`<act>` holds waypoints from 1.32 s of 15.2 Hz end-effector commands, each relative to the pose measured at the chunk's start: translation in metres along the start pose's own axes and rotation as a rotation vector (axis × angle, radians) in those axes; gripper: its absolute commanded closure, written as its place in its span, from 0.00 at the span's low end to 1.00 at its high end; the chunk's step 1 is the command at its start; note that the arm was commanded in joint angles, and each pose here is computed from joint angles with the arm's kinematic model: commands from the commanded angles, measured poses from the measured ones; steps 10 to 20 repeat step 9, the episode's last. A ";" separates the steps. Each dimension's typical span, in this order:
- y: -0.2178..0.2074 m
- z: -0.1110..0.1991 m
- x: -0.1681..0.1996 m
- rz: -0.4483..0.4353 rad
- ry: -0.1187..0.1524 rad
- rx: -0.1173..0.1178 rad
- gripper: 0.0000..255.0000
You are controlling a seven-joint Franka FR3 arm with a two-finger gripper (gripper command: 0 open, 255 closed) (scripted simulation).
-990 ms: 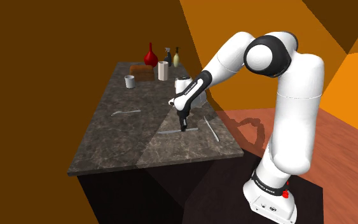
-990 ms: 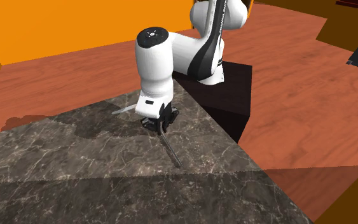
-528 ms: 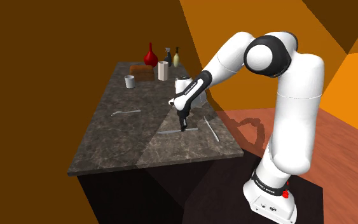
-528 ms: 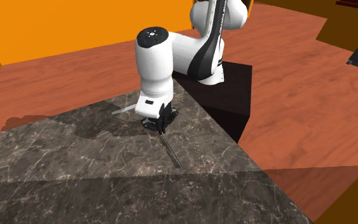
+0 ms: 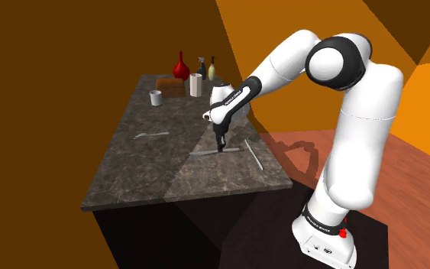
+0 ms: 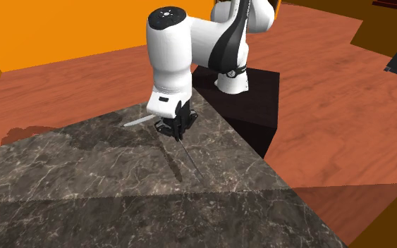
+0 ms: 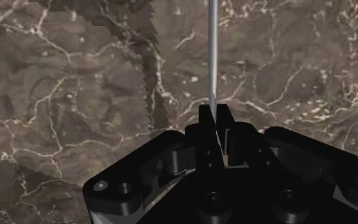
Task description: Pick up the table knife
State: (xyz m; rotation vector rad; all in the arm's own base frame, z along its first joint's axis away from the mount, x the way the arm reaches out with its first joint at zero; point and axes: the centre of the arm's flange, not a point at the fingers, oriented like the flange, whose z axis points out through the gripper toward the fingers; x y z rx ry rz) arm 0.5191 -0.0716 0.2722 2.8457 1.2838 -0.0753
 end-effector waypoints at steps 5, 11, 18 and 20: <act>0.001 -0.030 -0.001 0.000 0.000 0.000 1.00; 0.000 -0.041 -0.002 0.000 0.000 0.000 1.00; 0.000 -0.041 -0.002 0.000 0.000 0.000 1.00; 0.000 -0.041 -0.002 0.000 0.000 0.000 1.00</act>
